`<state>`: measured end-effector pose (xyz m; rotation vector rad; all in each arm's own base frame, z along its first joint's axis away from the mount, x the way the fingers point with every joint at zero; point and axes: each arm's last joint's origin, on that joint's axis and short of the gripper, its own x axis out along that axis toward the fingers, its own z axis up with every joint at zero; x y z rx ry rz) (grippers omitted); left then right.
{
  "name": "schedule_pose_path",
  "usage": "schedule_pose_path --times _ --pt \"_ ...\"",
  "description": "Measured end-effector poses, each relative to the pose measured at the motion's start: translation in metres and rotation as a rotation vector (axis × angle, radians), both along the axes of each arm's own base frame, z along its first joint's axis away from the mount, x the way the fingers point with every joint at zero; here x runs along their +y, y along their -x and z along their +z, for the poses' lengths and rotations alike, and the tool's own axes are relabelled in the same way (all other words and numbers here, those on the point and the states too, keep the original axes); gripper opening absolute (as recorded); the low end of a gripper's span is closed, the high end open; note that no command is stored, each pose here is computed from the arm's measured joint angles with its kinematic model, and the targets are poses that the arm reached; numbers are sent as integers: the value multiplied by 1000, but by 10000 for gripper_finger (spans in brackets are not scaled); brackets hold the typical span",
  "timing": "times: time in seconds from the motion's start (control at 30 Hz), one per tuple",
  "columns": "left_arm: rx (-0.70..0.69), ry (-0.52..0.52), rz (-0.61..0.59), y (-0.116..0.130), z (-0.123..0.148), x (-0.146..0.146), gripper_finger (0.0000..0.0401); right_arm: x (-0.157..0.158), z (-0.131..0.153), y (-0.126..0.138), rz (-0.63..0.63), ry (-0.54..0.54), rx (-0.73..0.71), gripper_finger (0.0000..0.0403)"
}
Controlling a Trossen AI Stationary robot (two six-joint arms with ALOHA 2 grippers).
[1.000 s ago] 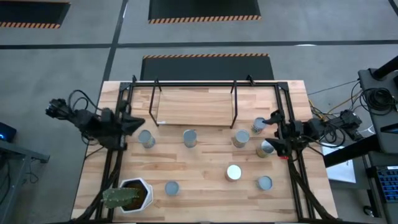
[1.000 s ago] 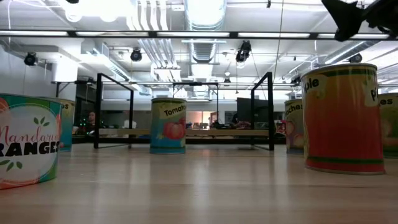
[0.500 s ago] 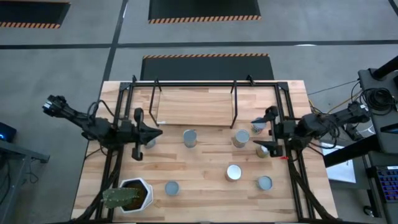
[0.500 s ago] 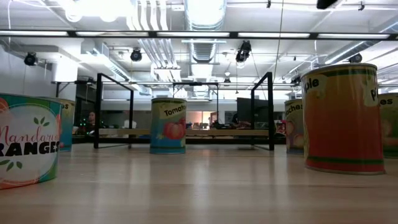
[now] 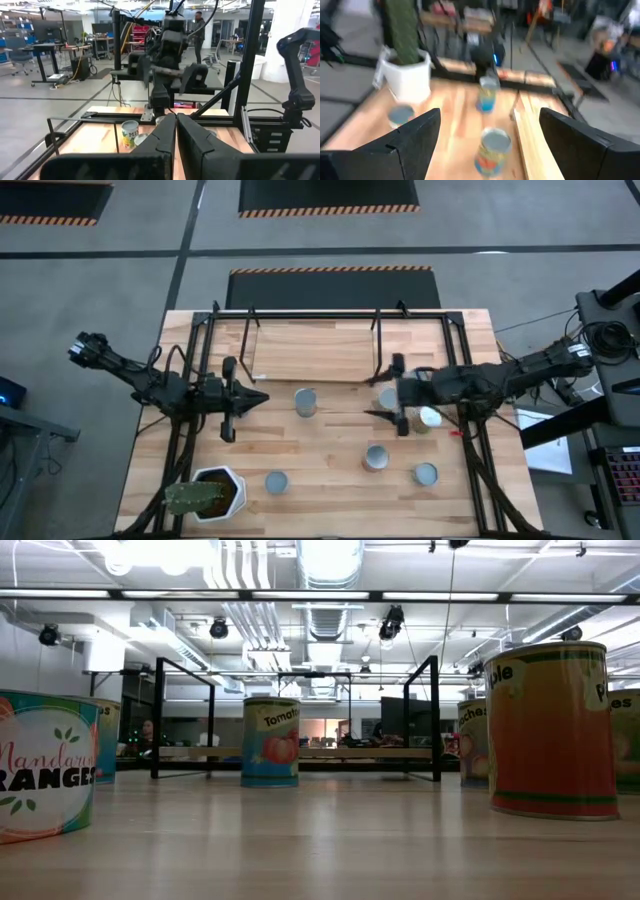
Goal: Pick and place cans onto a shelf
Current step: Put the canned tomatoes on the shelf
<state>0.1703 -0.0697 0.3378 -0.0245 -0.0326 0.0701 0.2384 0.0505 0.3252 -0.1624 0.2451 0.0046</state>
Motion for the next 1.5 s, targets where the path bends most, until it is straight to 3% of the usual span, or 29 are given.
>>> schedule_pose_path --times 0.4,0.7,1.07,1.3,1.4,1.5 --pt "24 -65 0 -3 5 -1 0 -31 -13 -76 -107 4 308 327" --pt "43 -75 0 -1 6 -1 0 -33 -29 -123 -58 137 374 327" --pt "51 -103 0 1 6 1 0 -29 -62 -168 -30 186 454 327" --pt "61 -108 -1 2 5 1 0 -45 -76 -179 -68 51 493 330" --pt "60 -114 0 2 5 1 0 -55 -76 -180 -60 -49 490 343" --pt "61 -125 0 2 5 1 0 -62 -83 -180 -75 -76 522 360"
